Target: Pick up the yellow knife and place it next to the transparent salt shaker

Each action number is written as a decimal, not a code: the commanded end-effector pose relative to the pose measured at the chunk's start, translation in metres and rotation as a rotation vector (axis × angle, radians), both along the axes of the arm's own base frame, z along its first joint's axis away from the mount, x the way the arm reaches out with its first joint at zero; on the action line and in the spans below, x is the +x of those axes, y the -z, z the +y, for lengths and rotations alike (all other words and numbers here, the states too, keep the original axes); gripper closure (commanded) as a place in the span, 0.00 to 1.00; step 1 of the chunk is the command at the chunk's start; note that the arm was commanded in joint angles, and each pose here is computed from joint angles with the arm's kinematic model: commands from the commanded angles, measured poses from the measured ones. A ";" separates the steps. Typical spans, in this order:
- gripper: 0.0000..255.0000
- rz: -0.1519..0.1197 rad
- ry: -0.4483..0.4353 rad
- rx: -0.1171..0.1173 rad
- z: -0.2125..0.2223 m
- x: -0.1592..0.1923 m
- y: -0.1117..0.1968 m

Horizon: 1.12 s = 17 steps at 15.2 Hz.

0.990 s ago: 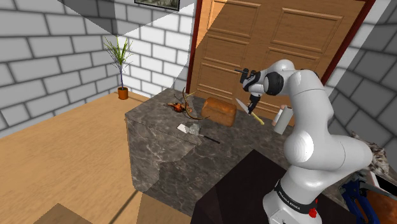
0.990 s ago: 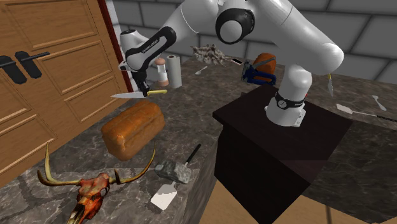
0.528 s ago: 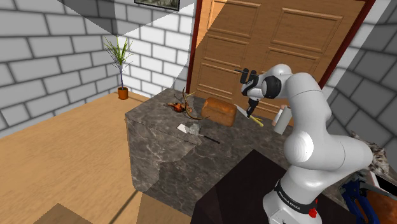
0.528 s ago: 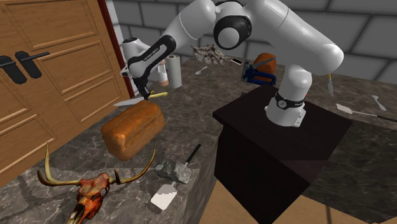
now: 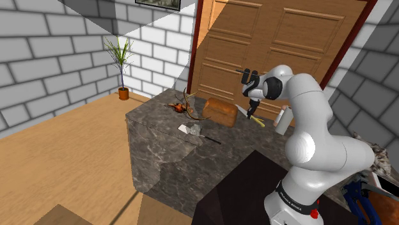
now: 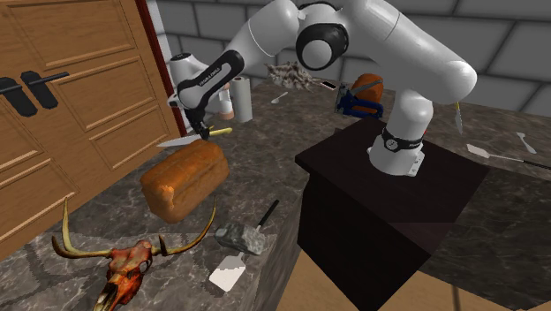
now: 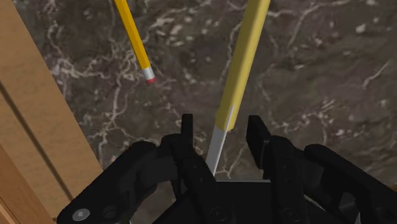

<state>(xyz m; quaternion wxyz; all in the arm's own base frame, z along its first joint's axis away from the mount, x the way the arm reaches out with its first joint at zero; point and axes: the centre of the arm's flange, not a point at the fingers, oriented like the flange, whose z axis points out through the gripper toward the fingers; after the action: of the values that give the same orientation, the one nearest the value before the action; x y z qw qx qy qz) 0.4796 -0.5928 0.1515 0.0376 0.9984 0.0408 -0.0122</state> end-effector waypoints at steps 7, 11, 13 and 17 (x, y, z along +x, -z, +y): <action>0.00 0.003 0.001 0.002 0.002 -0.001 -0.024; 0.00 0.003 0.001 0.002 0.004 0.000 -0.047; 0.00 0.003 0.001 0.002 0.004 0.000 -0.047; 0.00 0.003 0.001 0.002 0.004 0.000 -0.047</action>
<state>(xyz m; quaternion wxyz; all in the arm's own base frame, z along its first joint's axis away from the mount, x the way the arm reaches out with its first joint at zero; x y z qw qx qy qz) 0.4793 -0.5889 0.1989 0.0367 0.9984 0.0403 -0.0136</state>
